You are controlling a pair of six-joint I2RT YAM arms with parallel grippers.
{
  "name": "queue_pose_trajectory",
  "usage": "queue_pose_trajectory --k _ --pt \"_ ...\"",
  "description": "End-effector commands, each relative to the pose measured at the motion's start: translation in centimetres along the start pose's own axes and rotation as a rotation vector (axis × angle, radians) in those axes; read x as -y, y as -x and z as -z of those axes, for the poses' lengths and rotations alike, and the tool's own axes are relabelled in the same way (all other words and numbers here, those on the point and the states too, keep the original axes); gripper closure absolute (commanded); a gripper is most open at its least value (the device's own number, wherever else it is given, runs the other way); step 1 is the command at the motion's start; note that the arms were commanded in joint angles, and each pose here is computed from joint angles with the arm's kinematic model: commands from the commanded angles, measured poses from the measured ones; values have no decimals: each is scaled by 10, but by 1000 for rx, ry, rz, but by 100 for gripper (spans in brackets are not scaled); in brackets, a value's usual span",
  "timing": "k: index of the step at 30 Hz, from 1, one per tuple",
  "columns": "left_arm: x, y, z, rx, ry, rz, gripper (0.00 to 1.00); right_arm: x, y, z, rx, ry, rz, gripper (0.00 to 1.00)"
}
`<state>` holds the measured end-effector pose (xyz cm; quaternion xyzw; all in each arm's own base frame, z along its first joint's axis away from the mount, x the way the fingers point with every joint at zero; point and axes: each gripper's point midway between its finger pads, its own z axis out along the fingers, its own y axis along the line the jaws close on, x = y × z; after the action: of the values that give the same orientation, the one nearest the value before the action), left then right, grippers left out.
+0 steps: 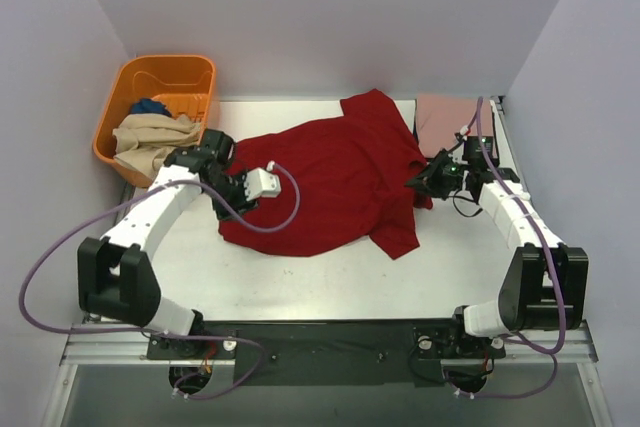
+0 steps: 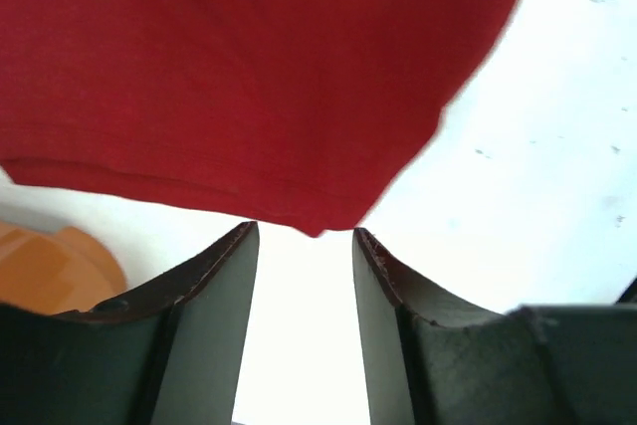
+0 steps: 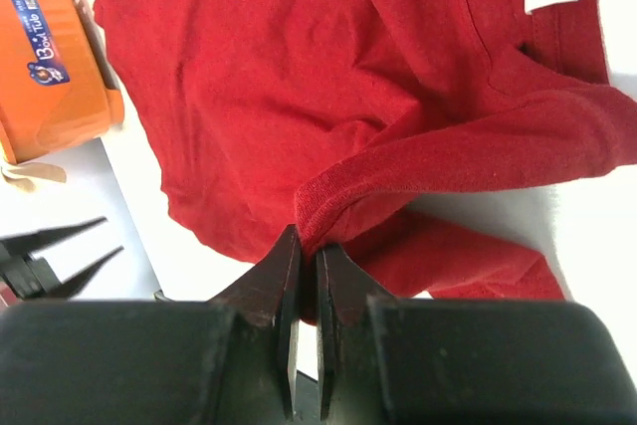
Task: Fold and stack the t-shirts
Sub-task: Flatten out the tshirt
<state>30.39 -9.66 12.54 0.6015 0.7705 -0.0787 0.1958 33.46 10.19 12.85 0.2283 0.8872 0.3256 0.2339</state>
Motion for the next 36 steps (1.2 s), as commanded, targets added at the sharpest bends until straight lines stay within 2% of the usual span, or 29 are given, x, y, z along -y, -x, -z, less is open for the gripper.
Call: queue_pose_trajectory --k 1,4,6,9,10,12,15,22,25,26,27,28,29,30,33,36 --pt "52 -20 3 -29 -62 -98 48 -22 21 6 59 48 79 100" --pt "59 -36 -12 -38 -24 -116 54 -20 21 7 66 40 84 100" --pt "60 -32 -22 0 -4 -116 55 -18 18 5 59 39 83 100" --pt "54 -17 -35 68 37 -115 47 -17 15 4 52 46 75 100" --pt "39 -13 -40 81 93 -98 45 -16 14 4 54 45 73 100" --pt "25 -21 -52 38 124 -101 44 -15 12 4 53 48 75 100" --pt "31 -38 -68 -26 70 -148 45 -14 12 5 60 45 78 100" --pt "67 -46 -78 -8 -106 -209 43 -16 11 9 69 52 80 100" --pt "59 -46 -88 -4 -58 -209 42 -16 11 10 67 52 79 100" --pt "56 -48 -90 -11 -41 -180 44 -18 11 10 67 55 80 100" --pt "48 -49 -93 -22 -9 -162 56 -19 12 11 70 59 81 100" --pt "41 -49 -95 -25 17 -155 78 -20 12 12 72 60 81 100" --pt "41 -49 -94 -29 21 -152 96 -20 13 13 77 61 81 100" --pt "37 -50 -94 -33 43 -144 100 -20 13 14 77 62 77 100" --pt "39 -55 -83 -59 49 -107 100 -22 14 19 86 63 80 100" --pt "49 -46 -38 -74 -24 -16 100 -25 13 29 88 59 97 100"
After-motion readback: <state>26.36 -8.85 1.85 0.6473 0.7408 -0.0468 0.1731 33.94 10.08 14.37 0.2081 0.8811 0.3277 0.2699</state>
